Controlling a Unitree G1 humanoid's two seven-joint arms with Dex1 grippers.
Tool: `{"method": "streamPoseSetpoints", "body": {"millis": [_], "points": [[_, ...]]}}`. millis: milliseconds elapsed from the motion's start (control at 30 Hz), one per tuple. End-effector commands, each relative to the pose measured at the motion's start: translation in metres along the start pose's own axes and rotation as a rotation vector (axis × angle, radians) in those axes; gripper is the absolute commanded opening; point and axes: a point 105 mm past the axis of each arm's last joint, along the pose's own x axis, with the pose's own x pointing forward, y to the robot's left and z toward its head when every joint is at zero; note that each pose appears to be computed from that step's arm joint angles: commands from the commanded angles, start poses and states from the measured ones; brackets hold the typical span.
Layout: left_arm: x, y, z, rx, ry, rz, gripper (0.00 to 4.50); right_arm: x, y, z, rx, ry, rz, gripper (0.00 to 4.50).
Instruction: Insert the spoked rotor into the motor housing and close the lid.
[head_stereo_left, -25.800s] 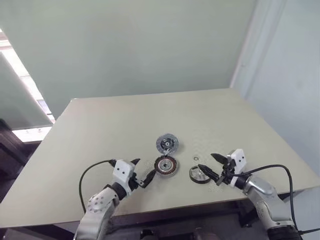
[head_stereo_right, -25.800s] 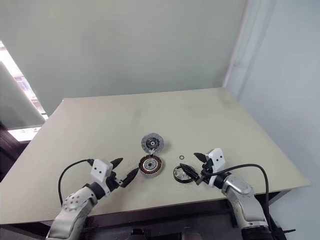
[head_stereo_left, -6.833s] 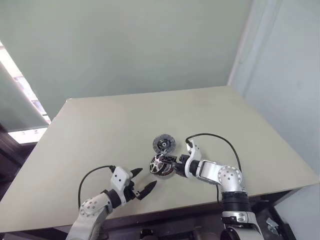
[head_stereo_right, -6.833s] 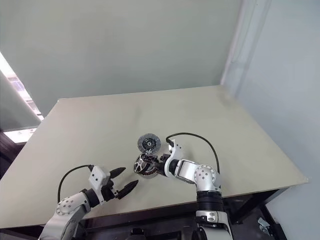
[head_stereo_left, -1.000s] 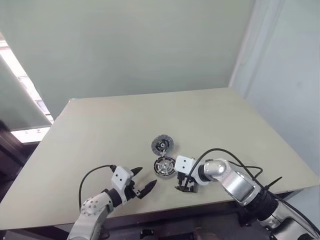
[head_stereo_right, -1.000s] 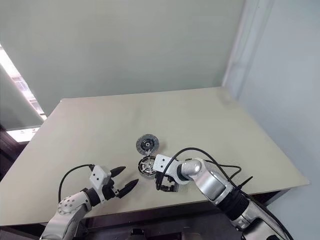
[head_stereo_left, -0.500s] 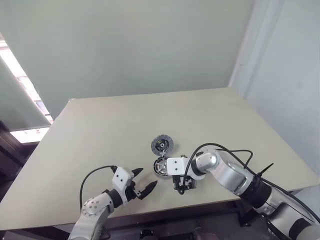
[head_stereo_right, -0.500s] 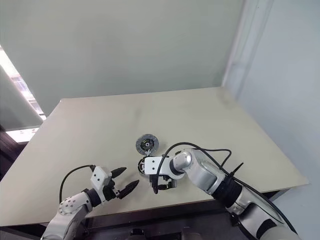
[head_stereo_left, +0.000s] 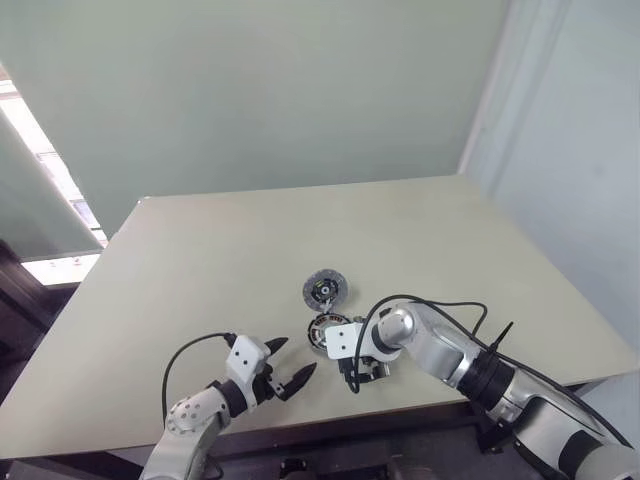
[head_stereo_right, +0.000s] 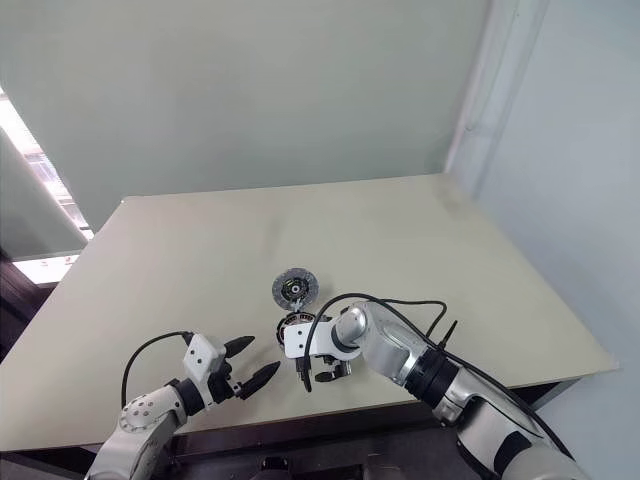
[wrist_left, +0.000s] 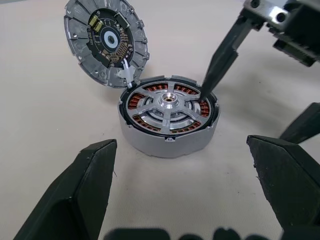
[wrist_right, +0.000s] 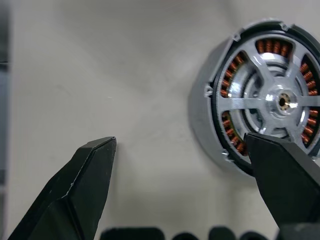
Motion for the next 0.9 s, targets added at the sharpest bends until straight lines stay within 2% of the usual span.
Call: {"method": "streamPoseSetpoints", "body": {"millis": [33, 267, 300, 333, 600, 700, 900], "points": [[0.0019, -0.0004, 0.0085, 0.024, -0.032, -0.005, 4.50, -0.0055, -0.0147, 0.0045, -0.023, -0.010, -0.057, 4.47], [0.0028, -0.0016, 0.0085, 0.023, -0.036, -0.007, 4.50, -0.0002, -0.0144, 0.0029, -0.016, -0.007, -0.056, 4.47], [0.0029, -0.0019, 0.0085, 0.023, -0.037, -0.007, 4.50, 0.0001, -0.0144, 0.0029, -0.016, -0.008, -0.057, 4.10], [0.0029, -0.0021, 0.0085, 0.023, -0.038, -0.007, 4.50, 0.0001, -0.0145, 0.0033, -0.019, -0.009, -0.060, 3.93], [0.0034, -0.0031, 0.0086, 0.023, -0.041, -0.006, 4.50, 0.0001, -0.0157, 0.0037, -0.025, -0.009, -0.070, 1.04], [0.0039, -0.0034, 0.0086, 0.024, -0.042, -0.007, 4.50, 0.0000, -0.0163, 0.0038, -0.024, -0.011, -0.073, 0.13], [0.0041, -0.0033, 0.0087, 0.025, -0.042, -0.008, 4.50, -0.0008, -0.0183, 0.0055, -0.015, -0.023, -0.089, 0.10]]}}
